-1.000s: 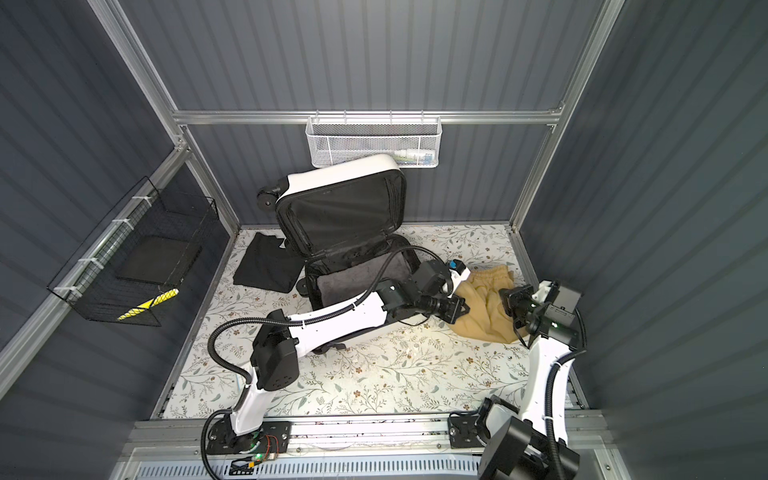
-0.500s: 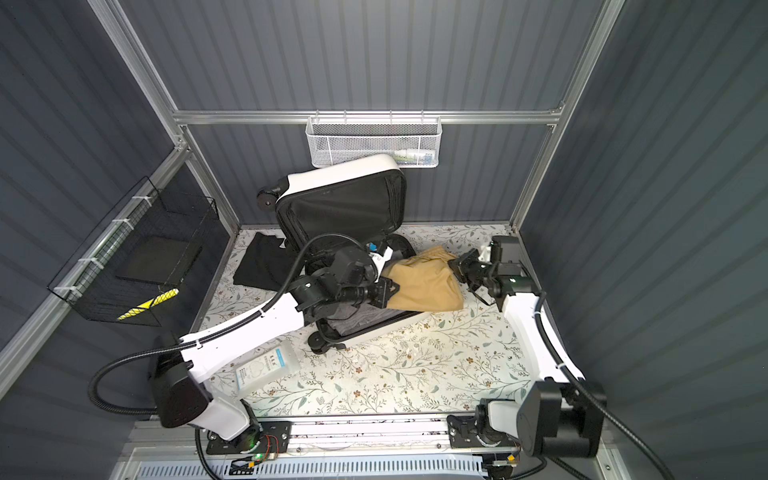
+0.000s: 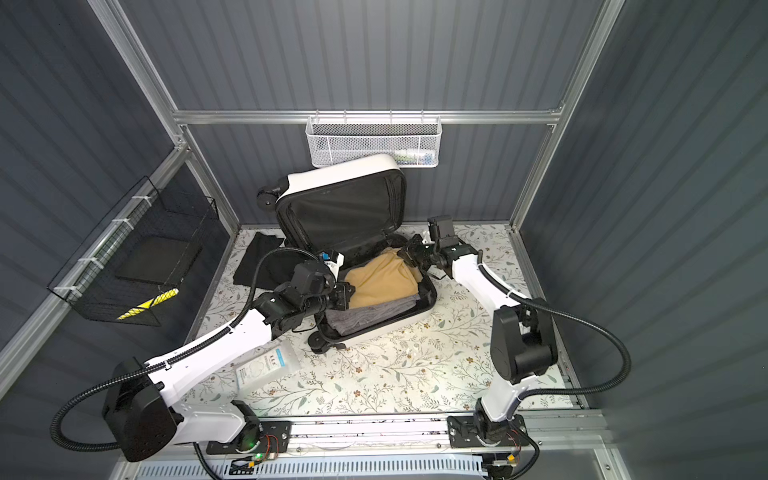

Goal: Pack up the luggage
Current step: 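Carry the tan trousers with both grippers and lower them onto the grey towel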

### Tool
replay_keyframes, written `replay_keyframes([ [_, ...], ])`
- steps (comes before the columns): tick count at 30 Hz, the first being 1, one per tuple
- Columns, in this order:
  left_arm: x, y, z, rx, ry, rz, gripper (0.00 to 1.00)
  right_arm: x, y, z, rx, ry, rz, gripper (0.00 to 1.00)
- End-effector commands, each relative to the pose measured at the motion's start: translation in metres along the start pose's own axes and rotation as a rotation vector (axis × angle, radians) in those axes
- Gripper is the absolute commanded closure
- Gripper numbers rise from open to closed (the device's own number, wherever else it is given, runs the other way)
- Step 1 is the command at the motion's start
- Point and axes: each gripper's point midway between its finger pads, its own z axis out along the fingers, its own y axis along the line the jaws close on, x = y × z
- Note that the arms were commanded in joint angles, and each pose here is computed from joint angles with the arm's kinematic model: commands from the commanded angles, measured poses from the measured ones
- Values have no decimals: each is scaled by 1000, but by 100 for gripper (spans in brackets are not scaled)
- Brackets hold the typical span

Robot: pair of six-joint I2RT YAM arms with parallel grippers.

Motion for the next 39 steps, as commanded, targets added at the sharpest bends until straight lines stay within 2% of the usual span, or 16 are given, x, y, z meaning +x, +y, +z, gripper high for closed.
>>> replay_keyframes([
  [1, -30, 0, -15, 6, -37, 20, 100, -40, 38, -12, -61, -142, -55, 100],
  [7, -85, 4, -26, 18, -112, 38, 100, -55, 80, -5, -117, -142, -105, 100],
  [12, -100, 17, -23, 13, -111, 40, 100, -60, 85, 15, -131, -114, -121, 100],
  [21, -38, 39, 8, 34, -12, -33, 100, -29, 10, 62, -82, -5, -77, 100],
  [25, -17, 36, 5, 85, 10, -83, 100, -17, -7, 56, -63, 8, -75, 100],
  [33, 9, 30, 2, 162, 24, -188, 100, -4, -16, 36, -46, 11, -83, 99],
  [39, 43, 25, 16, 165, 100, -199, 100, -3, -25, 28, -6, 11, -72, 95],
])
